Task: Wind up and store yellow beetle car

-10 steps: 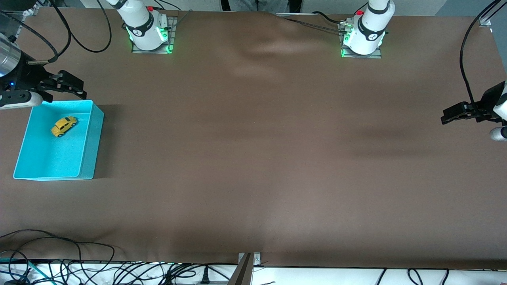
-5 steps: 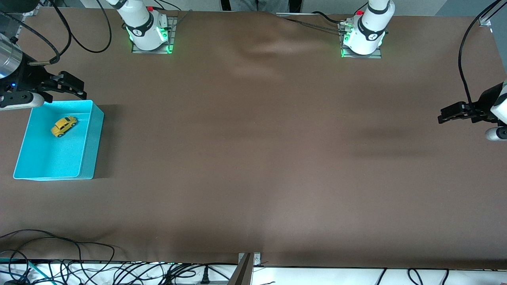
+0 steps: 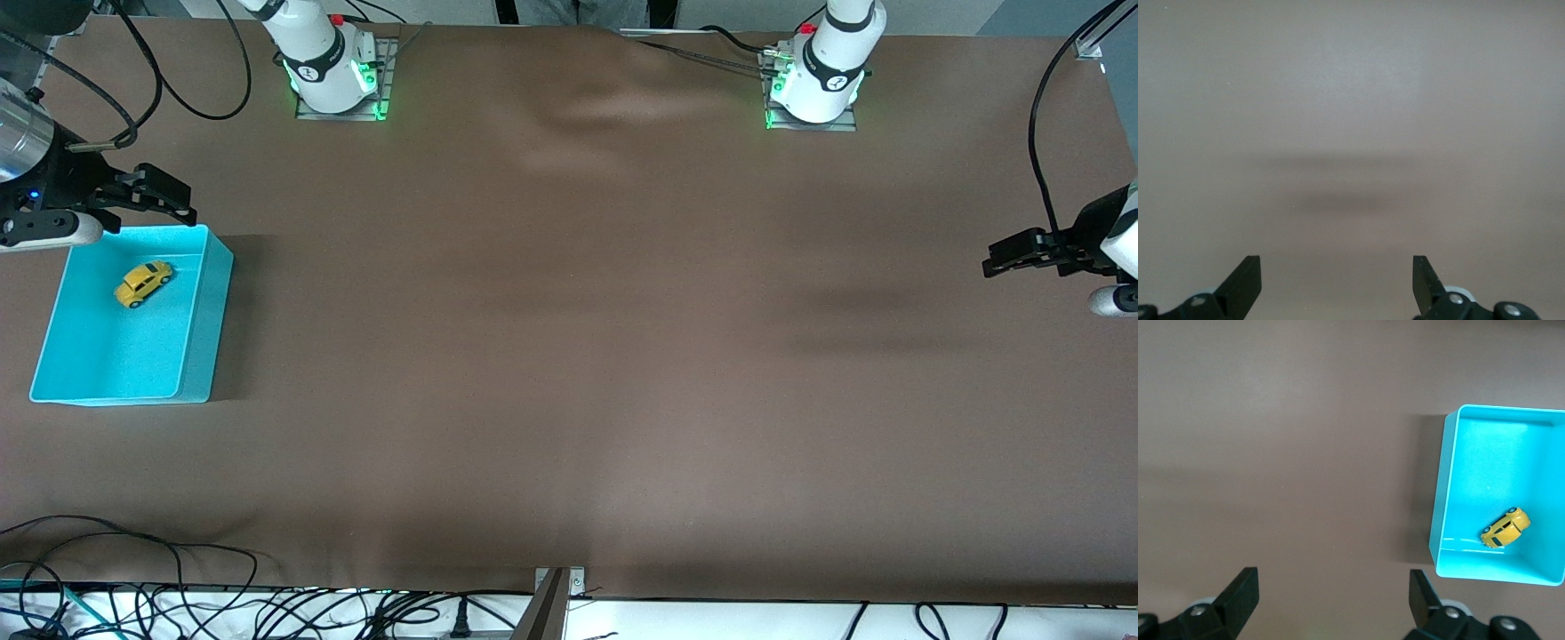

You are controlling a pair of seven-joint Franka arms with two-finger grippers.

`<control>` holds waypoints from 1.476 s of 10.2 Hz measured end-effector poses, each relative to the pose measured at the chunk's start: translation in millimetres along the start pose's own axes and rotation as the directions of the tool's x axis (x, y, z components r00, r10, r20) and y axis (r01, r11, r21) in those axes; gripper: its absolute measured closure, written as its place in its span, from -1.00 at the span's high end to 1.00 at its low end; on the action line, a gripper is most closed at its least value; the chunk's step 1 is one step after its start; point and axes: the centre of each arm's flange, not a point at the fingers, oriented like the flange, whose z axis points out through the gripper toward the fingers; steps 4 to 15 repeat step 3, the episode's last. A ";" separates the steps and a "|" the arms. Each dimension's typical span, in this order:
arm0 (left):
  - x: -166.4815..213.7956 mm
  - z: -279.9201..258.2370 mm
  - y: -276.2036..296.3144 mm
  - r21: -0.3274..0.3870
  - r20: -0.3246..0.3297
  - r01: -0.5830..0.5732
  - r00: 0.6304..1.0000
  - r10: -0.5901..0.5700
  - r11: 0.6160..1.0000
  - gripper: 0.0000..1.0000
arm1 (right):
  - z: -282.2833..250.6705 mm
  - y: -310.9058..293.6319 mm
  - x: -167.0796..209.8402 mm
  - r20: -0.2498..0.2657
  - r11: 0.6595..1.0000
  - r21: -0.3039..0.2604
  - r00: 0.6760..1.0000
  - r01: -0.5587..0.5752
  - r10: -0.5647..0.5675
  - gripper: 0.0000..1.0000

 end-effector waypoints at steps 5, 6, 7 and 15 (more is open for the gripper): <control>0.1 3.1 0.1 0.000 0.005 -0.001 1.000 0.001 1.000 1.00 | -10.5 -1.1 -3.4 0.003 1.000 0.000 1.000 0.002 -0.002 1.00; 0.1 3.1 0.1 0.000 0.005 -0.001 1.000 0.001 1.000 1.00 | -10.5 -1.1 -3.4 0.003 1.000 0.000 1.000 0.002 -0.002 1.00; 0.1 3.1 0.1 0.000 0.005 -0.001 1.000 0.001 1.000 1.00 | -10.5 -1.1 -3.4 0.003 1.000 0.000 1.000 0.002 -0.002 1.00; 0.1 3.1 0.1 0.000 0.005 -0.001 1.000 0.001 1.000 1.00 | -10.5 -1.1 -3.4 0.003 1.000 0.000 1.000 0.002 -0.002 1.00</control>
